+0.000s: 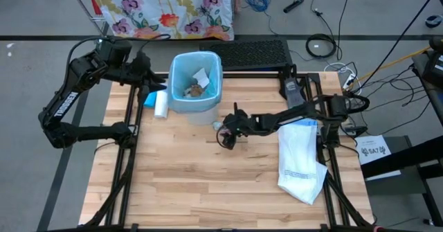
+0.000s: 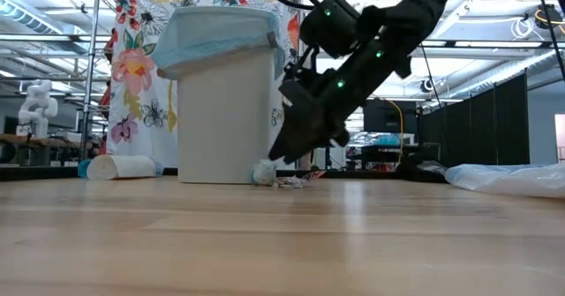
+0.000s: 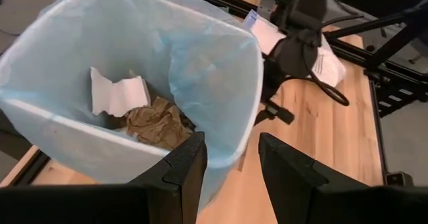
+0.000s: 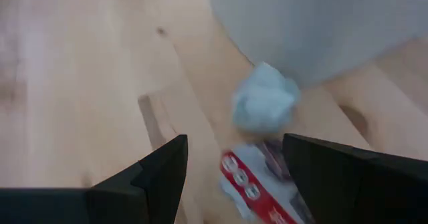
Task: Place trash/remove bag and relplace
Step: Put the blue trash bag into the white trash bin
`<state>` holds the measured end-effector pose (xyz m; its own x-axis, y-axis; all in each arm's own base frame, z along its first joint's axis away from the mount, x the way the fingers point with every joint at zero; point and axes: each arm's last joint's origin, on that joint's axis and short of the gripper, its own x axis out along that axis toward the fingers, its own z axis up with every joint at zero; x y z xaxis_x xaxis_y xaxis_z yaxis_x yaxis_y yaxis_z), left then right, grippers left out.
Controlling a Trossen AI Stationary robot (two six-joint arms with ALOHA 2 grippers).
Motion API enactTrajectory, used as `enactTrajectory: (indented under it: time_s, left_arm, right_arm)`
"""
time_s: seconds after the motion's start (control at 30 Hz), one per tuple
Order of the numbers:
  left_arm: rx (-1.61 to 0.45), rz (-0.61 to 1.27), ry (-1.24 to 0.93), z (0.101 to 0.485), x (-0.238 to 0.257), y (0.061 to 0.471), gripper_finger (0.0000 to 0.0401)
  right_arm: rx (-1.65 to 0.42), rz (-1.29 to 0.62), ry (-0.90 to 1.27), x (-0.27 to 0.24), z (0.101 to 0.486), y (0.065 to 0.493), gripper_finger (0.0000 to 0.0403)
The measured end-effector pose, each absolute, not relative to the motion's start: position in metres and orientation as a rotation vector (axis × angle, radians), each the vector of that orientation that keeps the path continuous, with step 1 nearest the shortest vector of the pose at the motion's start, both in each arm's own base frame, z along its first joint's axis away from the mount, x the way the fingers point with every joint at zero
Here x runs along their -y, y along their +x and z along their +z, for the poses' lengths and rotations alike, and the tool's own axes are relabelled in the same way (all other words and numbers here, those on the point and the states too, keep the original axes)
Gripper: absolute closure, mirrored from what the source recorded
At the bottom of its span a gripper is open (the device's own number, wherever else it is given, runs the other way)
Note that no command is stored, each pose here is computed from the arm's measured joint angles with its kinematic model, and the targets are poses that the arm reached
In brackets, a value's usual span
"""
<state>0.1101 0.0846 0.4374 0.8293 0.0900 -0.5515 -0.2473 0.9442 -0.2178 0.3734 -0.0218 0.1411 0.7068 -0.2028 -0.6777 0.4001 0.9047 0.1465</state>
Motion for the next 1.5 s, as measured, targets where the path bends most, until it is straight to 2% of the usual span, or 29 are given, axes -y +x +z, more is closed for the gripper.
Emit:
enactTrajectory:
  time_s: [0.23, 0.33, 0.43, 0.47, 0.67, 0.9, 1.1, 1.2, 1.37, 1.5]
  left_arm:
    - [-0.567, 0.156, -0.307, 0.437, -0.081, 0.112, 0.0259]
    - [-0.567, 0.148, -0.304, 0.438, -0.080, 0.113, 0.0259]
    - [-0.568, 0.144, -0.303, 0.437, -0.080, 0.113, 0.0259]
    - [-0.568, 0.144, -0.303, 0.437, -0.080, 0.113, 0.0259]
    - [-0.568, 0.143, -0.295, 0.438, -0.080, 0.113, 0.0259]
    - [-0.570, 0.148, -0.288, 0.437, -0.080, 0.113, 0.0259]
    - [-0.579, 0.117, -0.168, 0.437, -0.080, 0.113, 0.0259]
    - [-0.582, 0.108, -0.138, 0.437, -0.080, 0.113, 0.0259]
    - [-0.588, 0.108, -0.113, 0.437, -0.081, 0.113, 0.0259]
    - [-0.592, 0.101, -0.081, 0.437, -0.081, 0.113, 0.0259]
  right_arm:
    - [-0.599, -0.308, 0.279, 0.028, 0.133, 0.386, 0.0178]
    - [-0.582, -0.326, 0.311, 0.033, 0.127, 0.388, 0.0240]
    - [-0.618, -0.348, 0.359, 0.039, 0.118, 0.387, 0.0353]
    - [-0.638, -0.341, 0.371, 0.040, 0.116, 0.386, 0.0377]
    - [-0.667, -0.306, 0.462, 0.027, 0.132, 0.380, 0.0401]
    - [-0.587, -0.221, 0.492, -0.004, 0.175, 0.373, 0.0397]
    - [-0.569, -0.140, 0.377, -0.021, 0.174, 0.376, 0.0375]
    - [-0.552, -0.134, 0.357, -0.022, 0.169, 0.380, 0.0349]
    - [-0.514, -0.305, 0.337, -0.011, 0.160, 0.383, 0.0283]
    - [-0.476, -0.326, 0.312, -0.005, 0.149, 0.390, 0.0232]
